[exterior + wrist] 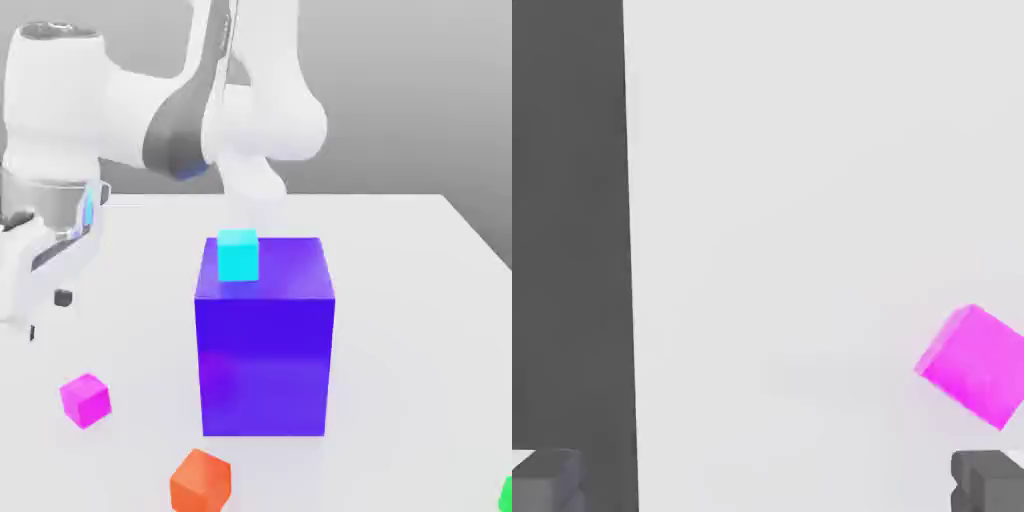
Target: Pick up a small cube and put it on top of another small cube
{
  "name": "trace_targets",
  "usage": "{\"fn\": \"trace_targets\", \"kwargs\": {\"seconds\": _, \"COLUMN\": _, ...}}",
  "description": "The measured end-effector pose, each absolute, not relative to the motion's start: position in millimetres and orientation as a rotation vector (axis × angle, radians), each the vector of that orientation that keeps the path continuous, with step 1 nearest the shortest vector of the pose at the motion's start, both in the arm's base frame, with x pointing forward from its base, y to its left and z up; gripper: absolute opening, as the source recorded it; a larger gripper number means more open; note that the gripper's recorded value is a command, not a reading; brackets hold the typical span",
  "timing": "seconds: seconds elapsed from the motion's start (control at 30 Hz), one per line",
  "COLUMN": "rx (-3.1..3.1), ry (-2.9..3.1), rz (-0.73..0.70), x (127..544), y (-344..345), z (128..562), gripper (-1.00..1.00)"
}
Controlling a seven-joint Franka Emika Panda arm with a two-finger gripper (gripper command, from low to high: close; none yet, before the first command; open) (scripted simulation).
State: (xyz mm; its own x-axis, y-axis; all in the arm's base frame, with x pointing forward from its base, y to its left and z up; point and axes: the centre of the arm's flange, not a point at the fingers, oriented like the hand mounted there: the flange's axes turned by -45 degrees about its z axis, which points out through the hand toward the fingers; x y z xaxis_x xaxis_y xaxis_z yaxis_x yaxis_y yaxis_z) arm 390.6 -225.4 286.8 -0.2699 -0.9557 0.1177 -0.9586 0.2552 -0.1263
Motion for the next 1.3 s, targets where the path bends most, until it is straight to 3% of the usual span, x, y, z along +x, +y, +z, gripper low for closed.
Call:
{"fn": "trace_targets", "kwargs": {"seconds": 0.27, "rx": 1.343, "ry": -2.839, "rz": 0.026, "x": 340.3, "y": -240.4, "z": 199.1, "gripper": 0.00}}
{"fn": "trace_targets", "kwargs": {"seconds": 0.5, "rx": 1.282, "ry": -2.871, "rz": -0.001, "x": 336.0, "y": -240.4, "z": 133.2, "gripper": 0.00}}
{"fn": "trace_targets", "kwargs": {"seconds": 0.53, "rx": 1.282, "ry": -2.870, "rz": 0.000, "x": 335.4, "y": -240.1, "z": 127.8, "gripper": -1.00}}
{"fn": "trace_targets", "kwargs": {"seconds": 0.77, "rx": 1.282, "ry": -2.872, "rz": 0.003, "x": 335.8, "y": -240.4, "z": 128.9, "gripper": -1.00}}
{"fn": "trace_targets", "kwargs": {"seconds": 1.0, "rx": 1.290, "ry": -2.871, "rz": 0.001, "x": 339.0, "y": -240.2, "z": 185.5, "gripper": -1.00}}
{"fn": "trace_targets", "kwargs": {"seconds": 1.3, "rx": 2.163, "ry": -2.348, "rz": 0.000, "x": 480.4, "y": -131.3, "z": 196.5, "gripper": -1.00}}
